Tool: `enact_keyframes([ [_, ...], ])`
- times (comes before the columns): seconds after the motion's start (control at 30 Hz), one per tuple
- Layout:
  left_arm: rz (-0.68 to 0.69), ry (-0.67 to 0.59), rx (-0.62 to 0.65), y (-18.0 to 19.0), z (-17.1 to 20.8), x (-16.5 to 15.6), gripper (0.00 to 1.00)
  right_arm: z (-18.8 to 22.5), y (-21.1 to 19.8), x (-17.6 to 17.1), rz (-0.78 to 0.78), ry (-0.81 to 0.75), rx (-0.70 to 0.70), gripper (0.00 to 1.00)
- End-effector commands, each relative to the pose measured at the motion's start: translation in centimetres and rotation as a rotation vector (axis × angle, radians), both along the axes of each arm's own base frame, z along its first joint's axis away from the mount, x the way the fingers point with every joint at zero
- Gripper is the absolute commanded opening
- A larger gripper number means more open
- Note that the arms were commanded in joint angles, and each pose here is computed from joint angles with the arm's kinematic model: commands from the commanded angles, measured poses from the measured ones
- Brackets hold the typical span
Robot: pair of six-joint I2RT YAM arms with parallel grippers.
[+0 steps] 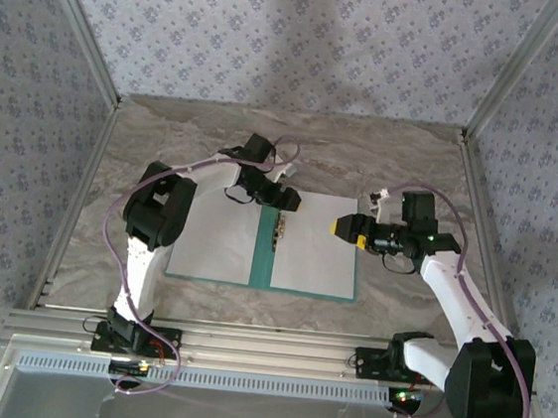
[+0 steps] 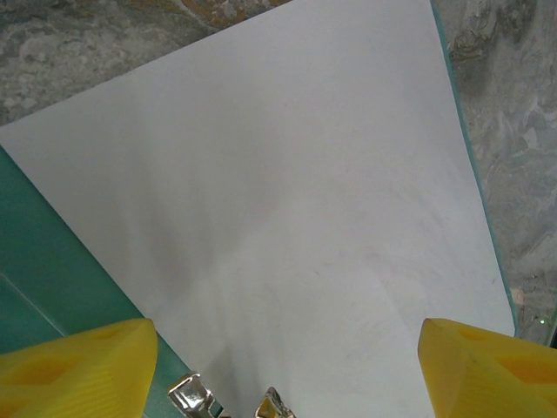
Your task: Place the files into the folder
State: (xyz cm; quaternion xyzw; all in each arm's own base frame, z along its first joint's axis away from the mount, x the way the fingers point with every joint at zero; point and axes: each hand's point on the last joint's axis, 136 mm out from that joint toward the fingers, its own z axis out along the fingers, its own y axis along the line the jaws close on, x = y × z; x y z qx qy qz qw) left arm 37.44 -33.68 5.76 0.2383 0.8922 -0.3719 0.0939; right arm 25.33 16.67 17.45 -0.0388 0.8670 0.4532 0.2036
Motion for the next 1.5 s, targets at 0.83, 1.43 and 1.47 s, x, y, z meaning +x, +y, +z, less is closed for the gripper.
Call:
enact_keyframes([
  [0.83,-0.068,0.002,-0.094,-0.8,4.7,-2.6,0.75,0.5,-0.2,-0.6,0.005,0.023,0.054,0.78],
  [1.43,-0.06,-0.019,-0.08,-0.7,5.9,-6.7,0.74,0.5,-0.4,-1.1,-0.002,0.022,0.074,0.78],
  [1.47,-0.055,-0.025,-0.075,-0.6,6.0,-6.8,0.74,0.5,-0.4,-1.1,0.0,0.023,0.075,0.78],
])
